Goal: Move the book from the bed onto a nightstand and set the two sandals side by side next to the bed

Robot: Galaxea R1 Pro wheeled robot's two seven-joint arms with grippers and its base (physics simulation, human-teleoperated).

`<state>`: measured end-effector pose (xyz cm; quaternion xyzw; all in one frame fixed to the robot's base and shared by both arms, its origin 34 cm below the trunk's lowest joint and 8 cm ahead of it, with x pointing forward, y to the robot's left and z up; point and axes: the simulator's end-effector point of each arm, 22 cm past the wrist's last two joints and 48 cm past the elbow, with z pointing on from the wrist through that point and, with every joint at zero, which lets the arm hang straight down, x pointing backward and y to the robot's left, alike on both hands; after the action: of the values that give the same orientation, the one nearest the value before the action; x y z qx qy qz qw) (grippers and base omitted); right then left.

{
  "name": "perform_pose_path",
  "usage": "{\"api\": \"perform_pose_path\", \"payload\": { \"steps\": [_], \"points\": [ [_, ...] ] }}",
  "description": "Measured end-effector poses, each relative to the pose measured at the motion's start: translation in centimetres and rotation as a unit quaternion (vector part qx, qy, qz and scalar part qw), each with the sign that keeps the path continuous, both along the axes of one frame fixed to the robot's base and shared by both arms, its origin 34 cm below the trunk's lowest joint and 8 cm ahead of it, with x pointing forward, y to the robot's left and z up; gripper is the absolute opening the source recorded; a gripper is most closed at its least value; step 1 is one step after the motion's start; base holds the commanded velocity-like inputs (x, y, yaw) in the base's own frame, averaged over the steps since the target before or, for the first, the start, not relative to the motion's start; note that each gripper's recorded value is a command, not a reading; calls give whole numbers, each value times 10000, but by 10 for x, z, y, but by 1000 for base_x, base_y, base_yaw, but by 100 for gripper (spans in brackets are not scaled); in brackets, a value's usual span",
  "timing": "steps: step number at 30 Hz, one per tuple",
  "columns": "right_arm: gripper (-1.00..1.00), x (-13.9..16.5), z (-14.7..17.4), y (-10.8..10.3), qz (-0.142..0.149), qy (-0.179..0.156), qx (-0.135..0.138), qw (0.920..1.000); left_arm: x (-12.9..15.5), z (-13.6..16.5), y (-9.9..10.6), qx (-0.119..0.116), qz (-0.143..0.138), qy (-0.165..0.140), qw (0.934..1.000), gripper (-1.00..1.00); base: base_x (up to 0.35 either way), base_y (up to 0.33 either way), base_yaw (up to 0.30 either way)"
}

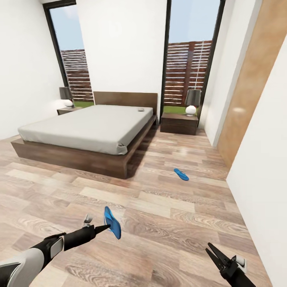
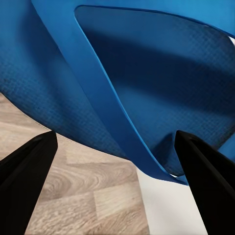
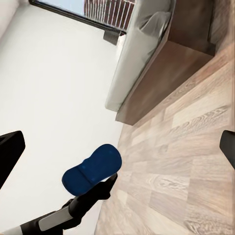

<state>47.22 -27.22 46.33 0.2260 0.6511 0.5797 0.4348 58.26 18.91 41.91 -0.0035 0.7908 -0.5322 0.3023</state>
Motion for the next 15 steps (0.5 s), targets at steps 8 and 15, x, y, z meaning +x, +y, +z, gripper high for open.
{"api": "perform_pose_path", "payload": {
  "steps": [8, 15],
  "points": [
    [100, 0, 0, 0, 0, 3, 0, 10000, 0, 0, 3, 16, 12, -1, 10000, -100, 175, 0, -243],
    [100, 0, 0, 0, 0, 5, 0, 10000, 0, 0, 4, 23, 18, 0, 10000, -100, 175, 0, -235]
  ]
}}
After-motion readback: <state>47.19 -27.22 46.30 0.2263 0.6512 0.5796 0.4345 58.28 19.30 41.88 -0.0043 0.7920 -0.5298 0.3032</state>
